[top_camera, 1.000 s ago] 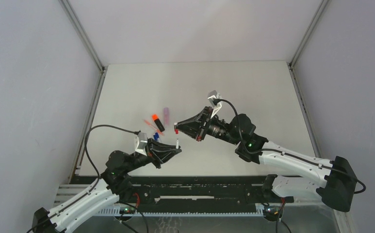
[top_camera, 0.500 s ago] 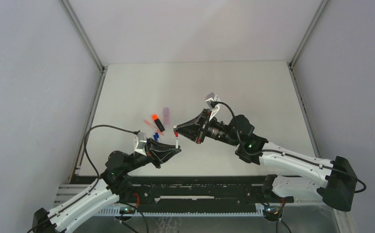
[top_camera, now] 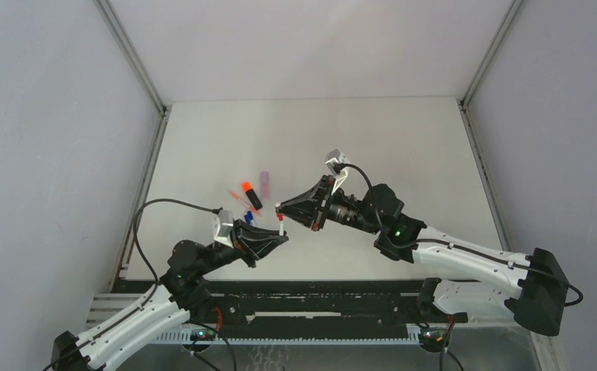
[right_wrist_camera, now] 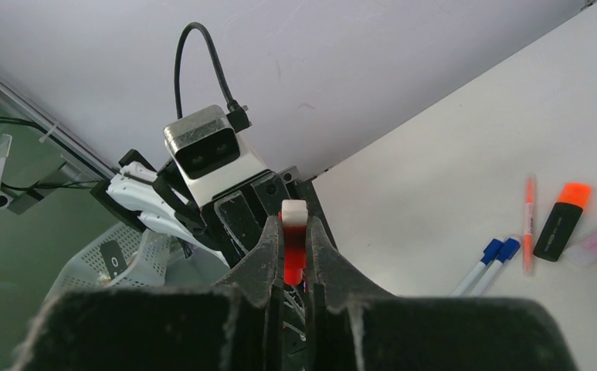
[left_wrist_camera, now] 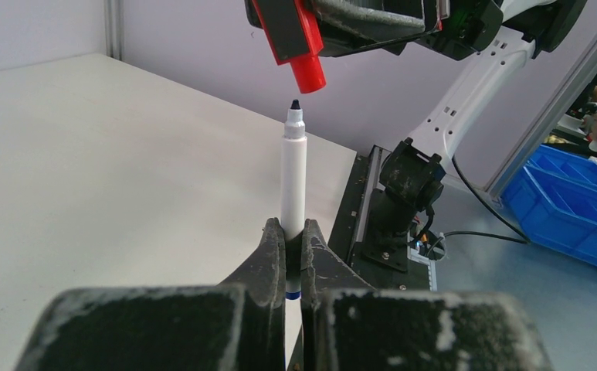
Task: Insert the pens into the pen caps
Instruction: Insert the pen cap onto the pen.
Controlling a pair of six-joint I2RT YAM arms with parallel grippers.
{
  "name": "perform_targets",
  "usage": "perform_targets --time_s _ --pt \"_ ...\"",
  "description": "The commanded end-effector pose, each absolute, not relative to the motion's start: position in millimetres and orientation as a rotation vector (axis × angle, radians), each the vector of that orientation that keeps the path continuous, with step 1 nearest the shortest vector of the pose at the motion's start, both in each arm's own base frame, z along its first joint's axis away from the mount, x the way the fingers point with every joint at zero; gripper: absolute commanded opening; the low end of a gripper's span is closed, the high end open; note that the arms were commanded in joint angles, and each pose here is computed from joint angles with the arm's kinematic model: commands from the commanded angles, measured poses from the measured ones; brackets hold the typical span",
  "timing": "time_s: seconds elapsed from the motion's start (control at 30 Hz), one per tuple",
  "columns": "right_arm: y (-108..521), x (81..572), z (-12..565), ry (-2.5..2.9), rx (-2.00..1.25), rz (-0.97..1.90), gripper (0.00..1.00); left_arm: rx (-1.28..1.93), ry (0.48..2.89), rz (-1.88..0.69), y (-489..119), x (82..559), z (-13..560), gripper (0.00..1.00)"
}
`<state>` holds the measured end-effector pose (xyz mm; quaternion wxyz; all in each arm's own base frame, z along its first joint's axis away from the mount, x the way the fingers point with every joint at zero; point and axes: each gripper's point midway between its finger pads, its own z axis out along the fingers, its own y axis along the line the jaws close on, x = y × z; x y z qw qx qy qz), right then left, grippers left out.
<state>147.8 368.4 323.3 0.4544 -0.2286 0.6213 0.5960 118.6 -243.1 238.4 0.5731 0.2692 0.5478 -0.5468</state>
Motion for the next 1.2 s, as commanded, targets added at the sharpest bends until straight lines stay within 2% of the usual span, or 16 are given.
perform_targets --time_s 0.0,1.17 --pt "367.5 143.1 328.7 1.497 -0.581 1.479 0.0 0.605 1.226 -1.286 -240.0 118.7 251.9 0.0" --pt "369.6 147.7 334.6 1.448 -0.576 1.46 0.0 0.615 1.218 -1.295 -240.8 116.7 253.0 0.0"
